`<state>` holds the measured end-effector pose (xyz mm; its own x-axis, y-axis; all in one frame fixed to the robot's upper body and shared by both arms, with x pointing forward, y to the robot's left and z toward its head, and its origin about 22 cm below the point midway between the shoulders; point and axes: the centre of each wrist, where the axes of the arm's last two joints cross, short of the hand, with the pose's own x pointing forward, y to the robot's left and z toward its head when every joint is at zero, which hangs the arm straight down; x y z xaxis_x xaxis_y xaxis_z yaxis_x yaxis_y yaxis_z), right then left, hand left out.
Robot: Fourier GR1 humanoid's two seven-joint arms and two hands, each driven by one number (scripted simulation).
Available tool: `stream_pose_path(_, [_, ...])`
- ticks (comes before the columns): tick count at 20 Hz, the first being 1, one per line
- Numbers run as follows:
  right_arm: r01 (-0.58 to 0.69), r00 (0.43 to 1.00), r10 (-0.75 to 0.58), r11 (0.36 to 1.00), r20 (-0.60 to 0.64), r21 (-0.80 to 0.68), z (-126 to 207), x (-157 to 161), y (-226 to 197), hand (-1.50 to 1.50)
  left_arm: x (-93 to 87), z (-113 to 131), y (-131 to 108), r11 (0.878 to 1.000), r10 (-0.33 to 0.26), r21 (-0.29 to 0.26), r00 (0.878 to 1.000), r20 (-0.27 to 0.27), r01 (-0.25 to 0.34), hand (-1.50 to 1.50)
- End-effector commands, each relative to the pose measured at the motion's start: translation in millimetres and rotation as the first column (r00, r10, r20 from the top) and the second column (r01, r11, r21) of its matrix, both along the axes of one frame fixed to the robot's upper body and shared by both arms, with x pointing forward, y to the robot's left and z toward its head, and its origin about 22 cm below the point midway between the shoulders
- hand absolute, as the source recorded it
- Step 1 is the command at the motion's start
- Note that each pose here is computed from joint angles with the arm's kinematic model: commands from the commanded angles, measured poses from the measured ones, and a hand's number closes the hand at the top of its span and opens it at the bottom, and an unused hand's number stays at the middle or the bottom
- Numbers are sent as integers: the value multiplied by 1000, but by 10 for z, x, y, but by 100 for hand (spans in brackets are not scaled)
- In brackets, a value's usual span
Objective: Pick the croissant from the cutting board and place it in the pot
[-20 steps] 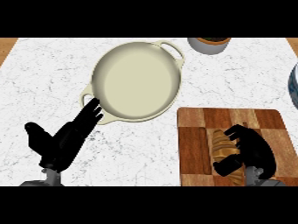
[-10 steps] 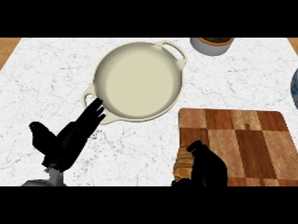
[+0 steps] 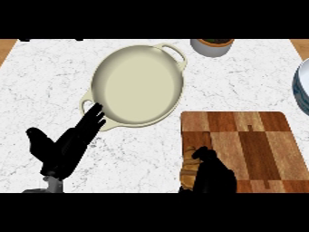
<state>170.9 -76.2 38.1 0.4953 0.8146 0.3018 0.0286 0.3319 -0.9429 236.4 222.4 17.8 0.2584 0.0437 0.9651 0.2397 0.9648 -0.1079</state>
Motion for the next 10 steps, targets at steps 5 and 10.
stream_pose_path(5, [184, 950, -171, 983, 263, -25, 632, -113, 133, 150, -4, 30, 58, 1000, 8, 2, 1000, -1, -8, 0])
stream_pose_path(10, [118, 906, -106, 993, 409, -3, 943, -158, 214, 150, 57, 81, -8, 1000, -23, 3, 1000, 18, 23, 0])
